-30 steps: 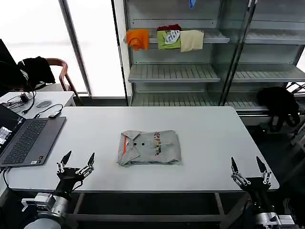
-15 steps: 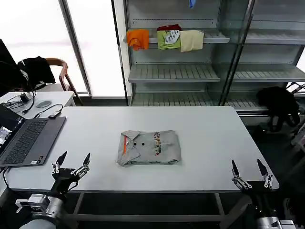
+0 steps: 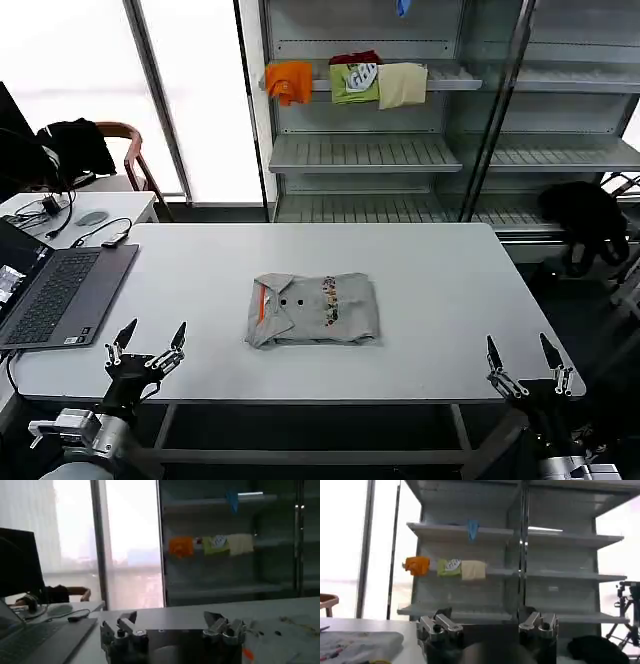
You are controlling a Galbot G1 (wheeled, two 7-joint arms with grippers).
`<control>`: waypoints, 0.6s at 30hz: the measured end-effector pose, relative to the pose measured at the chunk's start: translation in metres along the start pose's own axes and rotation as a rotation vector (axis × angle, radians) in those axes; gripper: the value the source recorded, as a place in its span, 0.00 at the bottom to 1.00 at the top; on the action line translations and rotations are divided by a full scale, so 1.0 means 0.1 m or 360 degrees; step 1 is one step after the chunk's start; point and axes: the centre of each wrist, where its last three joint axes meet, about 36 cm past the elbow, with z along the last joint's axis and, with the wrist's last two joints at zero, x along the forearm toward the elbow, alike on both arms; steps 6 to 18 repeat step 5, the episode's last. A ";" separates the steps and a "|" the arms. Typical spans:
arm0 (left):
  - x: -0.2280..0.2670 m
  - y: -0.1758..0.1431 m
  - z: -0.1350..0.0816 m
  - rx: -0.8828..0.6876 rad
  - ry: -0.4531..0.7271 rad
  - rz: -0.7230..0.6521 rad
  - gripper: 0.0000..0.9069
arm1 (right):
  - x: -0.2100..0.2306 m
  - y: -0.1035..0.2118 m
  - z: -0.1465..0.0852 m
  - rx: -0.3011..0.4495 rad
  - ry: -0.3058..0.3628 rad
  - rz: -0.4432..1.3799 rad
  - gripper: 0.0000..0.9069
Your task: Fold and organize the clothes.
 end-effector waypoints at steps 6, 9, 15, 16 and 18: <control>0.00 0.01 -0.01 -0.0004 -0.0003 -0.0003 1.00 | 0.00 0.00 0.01 0.0000 0.0000 -0.0002 1.00; 0.00 0.01 -0.01 -0.0004 -0.0003 -0.0003 1.00 | 0.00 0.00 0.01 0.0000 0.0000 -0.0002 1.00; 0.00 0.01 -0.01 -0.0004 -0.0003 -0.0003 1.00 | 0.00 0.00 0.01 0.0000 0.0000 -0.0002 1.00; 0.00 0.01 -0.01 -0.0004 -0.0003 -0.0003 1.00 | 0.00 0.00 0.01 0.0000 0.0000 -0.0002 1.00; 0.00 0.01 -0.01 -0.0004 -0.0003 -0.0003 1.00 | 0.00 0.00 0.01 0.0000 0.0000 -0.0002 1.00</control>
